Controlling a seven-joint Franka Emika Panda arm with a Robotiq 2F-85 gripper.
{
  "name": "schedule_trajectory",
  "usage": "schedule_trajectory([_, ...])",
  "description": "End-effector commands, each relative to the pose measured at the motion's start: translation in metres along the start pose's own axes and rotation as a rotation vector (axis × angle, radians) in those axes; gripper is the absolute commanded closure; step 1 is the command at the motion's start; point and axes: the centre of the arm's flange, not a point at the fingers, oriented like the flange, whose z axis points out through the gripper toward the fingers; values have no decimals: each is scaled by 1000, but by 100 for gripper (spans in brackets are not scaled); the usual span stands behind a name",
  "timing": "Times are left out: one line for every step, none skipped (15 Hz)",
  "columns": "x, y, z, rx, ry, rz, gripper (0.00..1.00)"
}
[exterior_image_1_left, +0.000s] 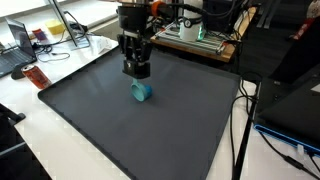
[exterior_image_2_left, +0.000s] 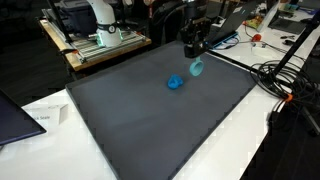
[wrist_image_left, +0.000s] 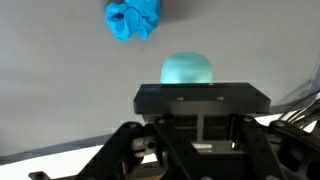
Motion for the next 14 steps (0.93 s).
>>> schedule_trajectory([1,7,11,-7,-10,40,78])
schedule_trajectory([1,11,14,-10,-20,51,78])
schedule_trajectory([1,13,14,-4,-35,59,78])
schedule_trajectory([1,14,13,4,-47,65,78])
schedule_trajectory([2,14,10,3,-53,74,78])
schedule_trajectory([3,13,8,8,-67,77,78])
schedule_trajectory([5,13,6,9,-81,85,78])
schedule_trajectory([8,14,4,11,-93,93,78])
schedule_trajectory([11,15,3,13,-103,100,78])
schedule_trajectory([14,16,1,14,-114,105,78])
schedule_trajectory([18,18,-1,20,-123,113,78])
schedule_trajectory([22,20,-3,31,-129,118,78])
schedule_trajectory([26,23,-5,44,-137,124,78])
schedule_trajectory([30,25,-6,51,-143,131,78])
